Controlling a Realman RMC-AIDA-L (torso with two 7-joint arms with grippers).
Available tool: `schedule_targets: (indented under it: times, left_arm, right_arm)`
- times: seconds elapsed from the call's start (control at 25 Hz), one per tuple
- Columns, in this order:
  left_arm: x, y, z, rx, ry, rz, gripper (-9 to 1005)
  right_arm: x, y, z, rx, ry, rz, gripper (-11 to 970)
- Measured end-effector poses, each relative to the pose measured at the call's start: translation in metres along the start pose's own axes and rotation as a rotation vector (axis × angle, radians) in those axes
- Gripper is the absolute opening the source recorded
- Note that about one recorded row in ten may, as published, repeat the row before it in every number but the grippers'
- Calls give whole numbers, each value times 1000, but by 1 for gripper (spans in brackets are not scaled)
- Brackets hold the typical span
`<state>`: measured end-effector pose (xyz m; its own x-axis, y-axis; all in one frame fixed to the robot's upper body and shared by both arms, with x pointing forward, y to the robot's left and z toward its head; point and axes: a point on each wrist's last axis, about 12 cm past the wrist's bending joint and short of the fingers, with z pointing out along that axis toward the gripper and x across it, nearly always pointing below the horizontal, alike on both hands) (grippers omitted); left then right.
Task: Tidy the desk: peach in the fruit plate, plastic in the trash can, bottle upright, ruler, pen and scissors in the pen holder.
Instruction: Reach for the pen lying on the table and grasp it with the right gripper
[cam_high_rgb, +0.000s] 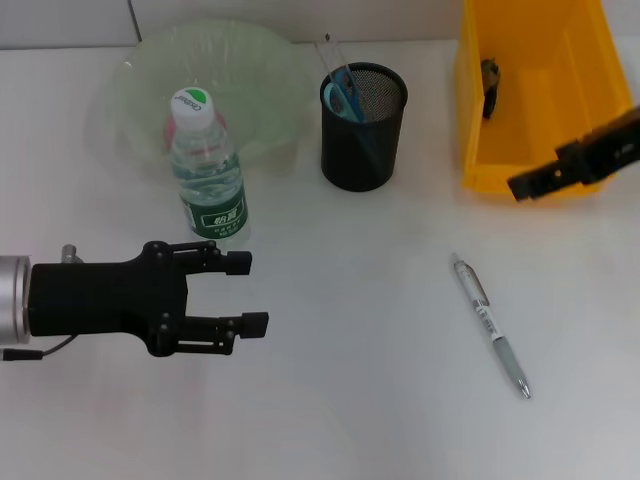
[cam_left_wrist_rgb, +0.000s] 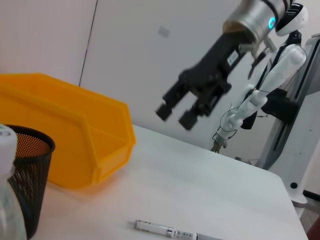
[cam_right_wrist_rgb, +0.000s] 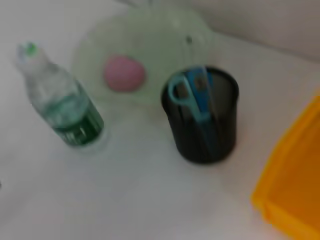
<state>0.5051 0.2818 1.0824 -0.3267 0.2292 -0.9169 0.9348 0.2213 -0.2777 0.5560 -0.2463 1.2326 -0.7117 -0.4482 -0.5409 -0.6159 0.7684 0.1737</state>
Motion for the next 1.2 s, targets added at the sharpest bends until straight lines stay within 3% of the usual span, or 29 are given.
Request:
schedule_targets:
  times: [0.24,0.44,0.84,1.2]
  left_arm:
    - [-3,0,2,9,12,20,804]
    - [-5,0,2,9,16,33,804]
    - [-6,1,1,7,19,49,804]
    - [-4,0,-1,3,20,66,804]
  right_arm:
    - [13,7,41,-2,167,118,781]
    - [17,16,67,7,256,152,780]
    - [10,29,91,58,348,138,777]
    - [-2,31,113,65,396,123,729]
